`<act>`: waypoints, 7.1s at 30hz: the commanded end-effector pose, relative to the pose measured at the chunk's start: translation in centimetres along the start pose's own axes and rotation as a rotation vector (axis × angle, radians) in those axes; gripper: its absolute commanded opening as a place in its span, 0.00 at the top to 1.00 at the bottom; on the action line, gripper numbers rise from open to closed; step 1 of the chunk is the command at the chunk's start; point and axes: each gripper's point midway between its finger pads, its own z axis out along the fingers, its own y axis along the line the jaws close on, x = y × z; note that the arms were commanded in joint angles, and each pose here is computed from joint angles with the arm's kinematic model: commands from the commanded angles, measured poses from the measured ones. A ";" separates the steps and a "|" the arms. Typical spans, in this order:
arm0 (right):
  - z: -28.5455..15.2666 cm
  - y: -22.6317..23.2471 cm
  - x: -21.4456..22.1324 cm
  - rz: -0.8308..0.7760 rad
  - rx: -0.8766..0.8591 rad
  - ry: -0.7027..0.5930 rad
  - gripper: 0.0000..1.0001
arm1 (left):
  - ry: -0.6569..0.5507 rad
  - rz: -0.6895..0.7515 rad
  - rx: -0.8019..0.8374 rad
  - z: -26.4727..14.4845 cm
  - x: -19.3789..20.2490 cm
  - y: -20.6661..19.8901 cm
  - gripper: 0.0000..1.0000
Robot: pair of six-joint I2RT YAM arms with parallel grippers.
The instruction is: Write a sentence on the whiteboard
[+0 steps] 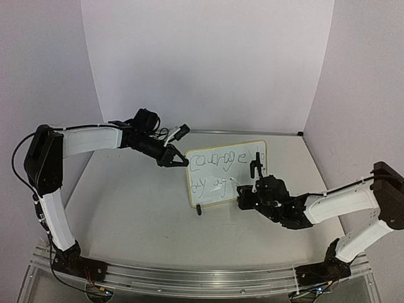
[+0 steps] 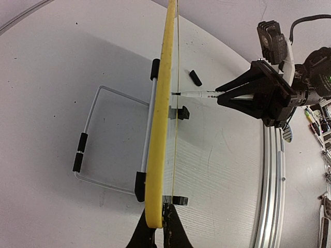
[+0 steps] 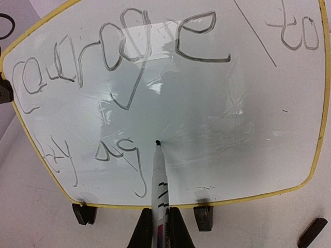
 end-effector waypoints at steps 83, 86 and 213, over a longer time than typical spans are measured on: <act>0.1 -2.0 1.3 0.052 0.088 0.027 1.00 | 0.015 0.094 -0.103 -0.5 -0.2 1.2 1.00; 0.1 -2.2 1.2 0.052 0.094 0.025 1.00 | 0.016 0.093 -0.103 -0.6 -0.2 1.2 1.00; 0.0 -0.3 -3.1 0.020 0.092 -0.054 1.00 | -0.015 0.103 -0.078 -0.9 -1.0 0.3 1.00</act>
